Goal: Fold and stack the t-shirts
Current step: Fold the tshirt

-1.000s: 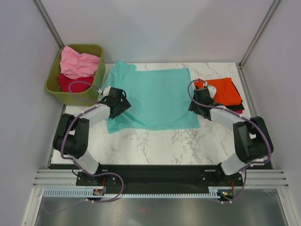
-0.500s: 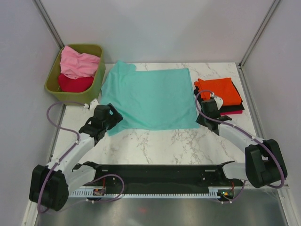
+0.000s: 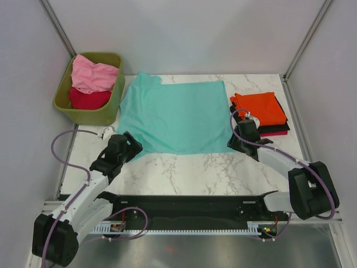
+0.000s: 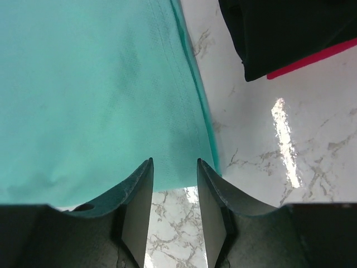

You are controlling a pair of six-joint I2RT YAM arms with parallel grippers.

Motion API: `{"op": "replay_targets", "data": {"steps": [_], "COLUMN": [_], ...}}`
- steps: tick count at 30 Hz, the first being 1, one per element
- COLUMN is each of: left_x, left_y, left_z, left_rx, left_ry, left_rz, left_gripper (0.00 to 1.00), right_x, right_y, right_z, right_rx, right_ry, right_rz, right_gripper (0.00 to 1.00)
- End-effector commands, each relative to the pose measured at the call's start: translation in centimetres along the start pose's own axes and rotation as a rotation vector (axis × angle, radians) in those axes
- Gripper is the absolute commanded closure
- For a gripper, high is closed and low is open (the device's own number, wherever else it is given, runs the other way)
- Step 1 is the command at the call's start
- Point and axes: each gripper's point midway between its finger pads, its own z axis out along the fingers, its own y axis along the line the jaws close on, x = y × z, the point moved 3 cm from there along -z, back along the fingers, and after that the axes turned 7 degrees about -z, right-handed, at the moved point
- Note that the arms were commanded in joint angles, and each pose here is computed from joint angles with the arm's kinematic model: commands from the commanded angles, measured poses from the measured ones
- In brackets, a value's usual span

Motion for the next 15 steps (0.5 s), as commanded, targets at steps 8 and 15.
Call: {"op": "replay_targets", "data": {"steps": [8,15], "left_x": [0.1,-0.1], "left_y": [0.0,0.4], "left_z": [1.3,1.1], "left_rx": [-0.093,-0.115], "left_ry": [0.034,0.020], "left_rz": [0.007,-0.009], "left_gripper": [0.18,0.18], "right_x": [0.6,0.3], "right_y": [-0.8,-1.2], "right_z": [0.9,-0.1], "right_rx": [0.086,0.109], "right_ry": [0.027,-0.013], "right_rz": [-0.009,-0.005], "right_gripper": [0.53,0.45]}}
